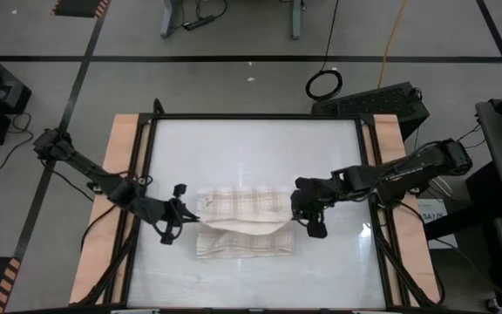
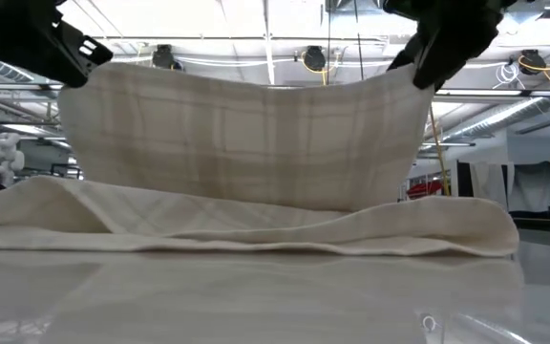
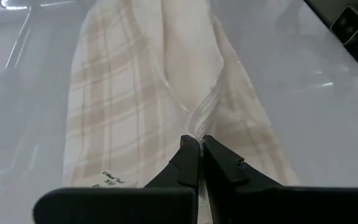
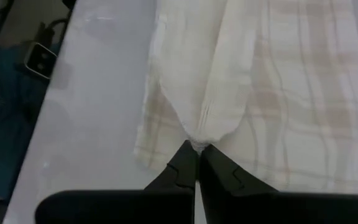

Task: Roll towel
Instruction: Roll the white towel

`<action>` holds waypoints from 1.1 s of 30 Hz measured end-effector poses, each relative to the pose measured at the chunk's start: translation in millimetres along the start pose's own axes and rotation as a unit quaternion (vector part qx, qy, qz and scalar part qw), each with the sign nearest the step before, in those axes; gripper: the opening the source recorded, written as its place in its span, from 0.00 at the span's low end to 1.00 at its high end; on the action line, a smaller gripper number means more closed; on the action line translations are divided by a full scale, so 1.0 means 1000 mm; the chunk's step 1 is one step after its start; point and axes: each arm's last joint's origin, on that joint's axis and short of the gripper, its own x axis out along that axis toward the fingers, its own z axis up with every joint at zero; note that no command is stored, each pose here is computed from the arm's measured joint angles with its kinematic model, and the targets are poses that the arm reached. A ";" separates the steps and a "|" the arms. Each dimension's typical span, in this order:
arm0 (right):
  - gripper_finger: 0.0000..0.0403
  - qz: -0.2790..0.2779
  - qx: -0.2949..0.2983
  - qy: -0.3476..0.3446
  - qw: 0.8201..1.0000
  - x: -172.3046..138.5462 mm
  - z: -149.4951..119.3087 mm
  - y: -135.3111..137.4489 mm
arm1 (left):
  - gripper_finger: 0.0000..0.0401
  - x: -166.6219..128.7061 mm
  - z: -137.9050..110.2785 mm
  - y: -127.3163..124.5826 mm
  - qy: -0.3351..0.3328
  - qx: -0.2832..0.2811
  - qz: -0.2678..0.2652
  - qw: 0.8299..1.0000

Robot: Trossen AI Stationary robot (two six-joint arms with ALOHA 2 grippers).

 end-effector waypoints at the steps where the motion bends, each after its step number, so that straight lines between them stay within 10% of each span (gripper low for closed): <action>1: 0.00 0.003 0.000 -0.005 1.000 0.000 0.001 0.002 | 0.03 0.001 0.000 0.000 0.002 0.000 0.000 1.000; 33: 0.00 0.028 -0.029 0.035 0.999 0.050 -0.012 0.041 | 0.03 -0.001 -0.009 -0.013 0.054 -0.077 -0.077 0.993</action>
